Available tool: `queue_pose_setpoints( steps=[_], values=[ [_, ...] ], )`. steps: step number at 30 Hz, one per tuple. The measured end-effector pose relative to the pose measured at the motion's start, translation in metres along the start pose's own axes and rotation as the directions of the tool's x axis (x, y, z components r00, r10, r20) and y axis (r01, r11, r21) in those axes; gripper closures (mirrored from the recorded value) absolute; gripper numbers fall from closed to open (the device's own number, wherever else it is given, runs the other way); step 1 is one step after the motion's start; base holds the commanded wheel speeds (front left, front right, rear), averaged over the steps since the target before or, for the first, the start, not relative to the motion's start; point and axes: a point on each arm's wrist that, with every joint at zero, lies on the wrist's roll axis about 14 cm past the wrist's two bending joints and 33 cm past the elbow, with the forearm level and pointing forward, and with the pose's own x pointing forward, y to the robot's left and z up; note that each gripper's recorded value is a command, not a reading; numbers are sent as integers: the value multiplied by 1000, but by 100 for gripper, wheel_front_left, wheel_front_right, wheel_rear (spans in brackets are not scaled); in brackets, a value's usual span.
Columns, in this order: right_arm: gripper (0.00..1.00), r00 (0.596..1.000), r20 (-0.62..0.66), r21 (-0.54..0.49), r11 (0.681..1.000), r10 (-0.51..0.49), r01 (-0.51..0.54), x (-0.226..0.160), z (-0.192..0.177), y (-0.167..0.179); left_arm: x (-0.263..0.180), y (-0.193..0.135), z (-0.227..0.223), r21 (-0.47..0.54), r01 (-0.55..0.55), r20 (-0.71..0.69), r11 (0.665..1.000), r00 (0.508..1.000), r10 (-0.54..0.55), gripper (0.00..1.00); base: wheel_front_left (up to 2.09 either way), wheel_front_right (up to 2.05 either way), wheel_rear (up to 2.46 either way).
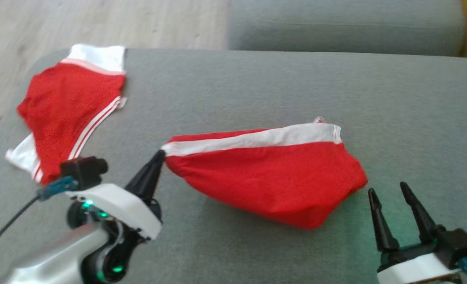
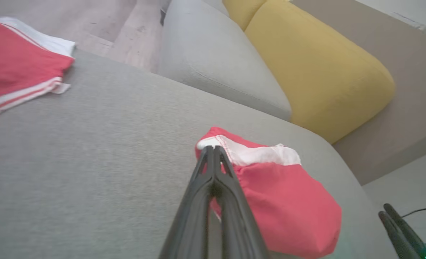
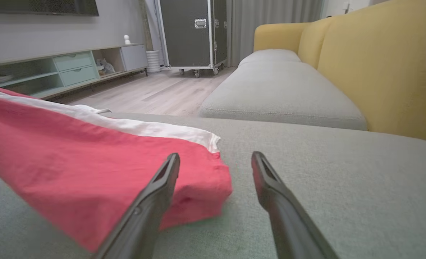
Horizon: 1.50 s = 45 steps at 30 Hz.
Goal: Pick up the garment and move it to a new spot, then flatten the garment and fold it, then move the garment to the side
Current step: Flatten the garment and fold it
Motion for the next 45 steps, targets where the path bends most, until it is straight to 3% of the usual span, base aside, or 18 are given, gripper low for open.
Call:
queue_pose_setpoints(
  steps=[6,11,14,22,23,25,28,29,30,31,32,33,34,35,40,45],
  values=[
    [0,986,-67,48,988,151,-148,33,-18,17,-18,44,6,47,-141,36,989,990,140,100,0,0,0],
    [0,938,-176,165,948,299,-271,56,-46,39,-27,82,4,91,-257,44,962,966,254,100,0,0,0],
    [0,921,-193,203,932,338,-299,75,-47,39,-30,101,4,131,-314,52,940,949,310,100,0,0,0],
    [0,890,-218,247,905,399,-346,106,-46,41,-5,89,-2,81,-277,57,958,960,273,100,0,0,0],
    [0,885,-231,257,903,404,-345,105,-50,42,-3,89,-3,79,-277,56,958,960,273,92,0,0,0],
    [0,873,-263,272,900,410,-340,103,-58,43,-1,90,-4,75,-279,54,957,960,276,53,0,0,0],
    [0,866,-288,287,900,407,-328,104,-64,42,2,90,-7,71,-278,48,958,960,275,31,0,0,0],
    [0,866,-292,290,900,406,-325,105,-65,42,3,89,-8,72,-273,47,959,962,270,10,0,0,0],
    [0,866,-293,295,900,404,-320,107,-64,41,4,87,-9,71,-264,46,962,964,262,10,0,0,0],
    [0,867,-292,302,899,404,-317,109,-64,42,6,86,-9,68,-262,45,963,965,259,0,0,0,0],
    [10,867,-291,306,898,405,-316,111,-63,42,7,85,-10,67,-259,44,963,965,257,0,0,0,0],
    [39,867,-290,312,897,405,-314,112,-62,43,7,84,-11,64,-258,44,964,966,256,0,0,0,0],
    [75,868,-283,318,894,407,-316,114,-60,44,8,84,-11,62,-259,43,964,966,256,0,0,0,0],
    [100,866,-282,326,891,412,-317,114,-60,46,9,84,-12,60,-259,44,964,965,257,0,0,0,0],
    [100,858,-283,331,883,429,-332,111,-57,52,10,85,-10,56,-263,53,963,964,260,0,0,0,0],
    [100,907,-216,289,911,361,-294,117,-31,27,12,76,-16,47,-241,57,969,969,239,0,0,0,0]
  ],
)
